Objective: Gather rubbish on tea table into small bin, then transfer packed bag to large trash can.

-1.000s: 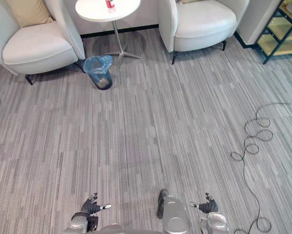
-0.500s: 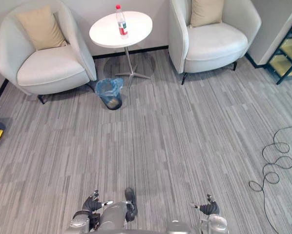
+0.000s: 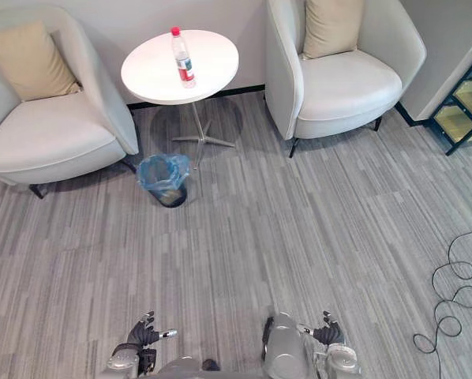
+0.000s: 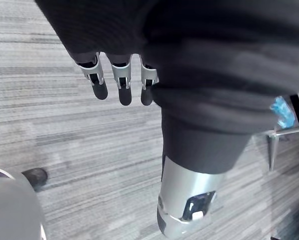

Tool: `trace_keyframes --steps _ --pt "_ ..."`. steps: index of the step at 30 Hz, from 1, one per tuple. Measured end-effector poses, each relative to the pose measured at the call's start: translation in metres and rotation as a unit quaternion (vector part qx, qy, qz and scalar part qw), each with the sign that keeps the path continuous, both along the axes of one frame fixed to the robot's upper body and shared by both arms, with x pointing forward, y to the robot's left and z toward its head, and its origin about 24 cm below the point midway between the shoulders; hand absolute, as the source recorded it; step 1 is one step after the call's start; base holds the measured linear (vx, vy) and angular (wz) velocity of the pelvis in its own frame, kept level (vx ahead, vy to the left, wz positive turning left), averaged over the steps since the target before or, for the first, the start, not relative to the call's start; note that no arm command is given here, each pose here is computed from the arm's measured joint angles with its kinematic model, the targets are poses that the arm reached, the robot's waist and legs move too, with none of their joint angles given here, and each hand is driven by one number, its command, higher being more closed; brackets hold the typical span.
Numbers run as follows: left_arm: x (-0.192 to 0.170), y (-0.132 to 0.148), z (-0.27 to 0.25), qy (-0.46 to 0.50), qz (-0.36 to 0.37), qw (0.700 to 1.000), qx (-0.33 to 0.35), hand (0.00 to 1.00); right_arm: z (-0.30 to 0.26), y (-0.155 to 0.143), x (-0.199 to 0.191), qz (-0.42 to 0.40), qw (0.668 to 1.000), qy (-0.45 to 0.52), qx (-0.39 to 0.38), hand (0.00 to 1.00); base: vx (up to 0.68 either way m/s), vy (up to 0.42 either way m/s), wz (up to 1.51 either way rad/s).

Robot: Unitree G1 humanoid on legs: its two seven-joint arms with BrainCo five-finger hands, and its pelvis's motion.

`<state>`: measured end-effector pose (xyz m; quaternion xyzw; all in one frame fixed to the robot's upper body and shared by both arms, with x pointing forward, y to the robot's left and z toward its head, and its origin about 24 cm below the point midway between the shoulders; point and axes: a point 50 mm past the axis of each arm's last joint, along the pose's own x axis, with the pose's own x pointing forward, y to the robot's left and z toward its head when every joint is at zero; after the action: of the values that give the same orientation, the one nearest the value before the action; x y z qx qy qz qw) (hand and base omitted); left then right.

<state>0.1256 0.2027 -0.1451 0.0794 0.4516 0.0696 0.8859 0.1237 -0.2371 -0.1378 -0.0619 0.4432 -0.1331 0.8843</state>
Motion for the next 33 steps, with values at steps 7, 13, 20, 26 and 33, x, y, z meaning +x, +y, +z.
trace_keyframes --steps 7,13,20,26,33 --pt "0.006 -0.014 -0.002 0.0 0.0 1.0 -0.022 0.0 -0.001 -0.008 -0.005 -0.014 1.0 0.011 -0.005 0.0 0.37 -0.234 0.24" --pt "0.004 -0.018 -0.001 -0.012 0.025 0.999 -0.035 0.0 -0.001 -0.004 -0.006 -0.02 1.0 0.003 -0.002 0.0 0.26 -0.074 -0.11" --pt "0.004 -0.014 0.0 -0.019 0.036 0.999 -0.033 0.0 -0.001 -0.012 -0.007 -0.035 0.999 0.009 -0.013 0.0 0.35 0.195 -0.48" --pt "0.008 0.0 0.003 -0.023 0.036 0.999 -0.014 0.0 -0.004 0.002 -0.004 -0.019 1.0 0.013 0.003 0.0 0.44 0.212 0.0" --pt "-0.001 0.002 -0.001 0.002 0.018 1.0 -0.003 0.0 -0.004 0.008 0.001 -0.001 1.0 0.008 0.013 0.0 0.44 0.078 0.11"
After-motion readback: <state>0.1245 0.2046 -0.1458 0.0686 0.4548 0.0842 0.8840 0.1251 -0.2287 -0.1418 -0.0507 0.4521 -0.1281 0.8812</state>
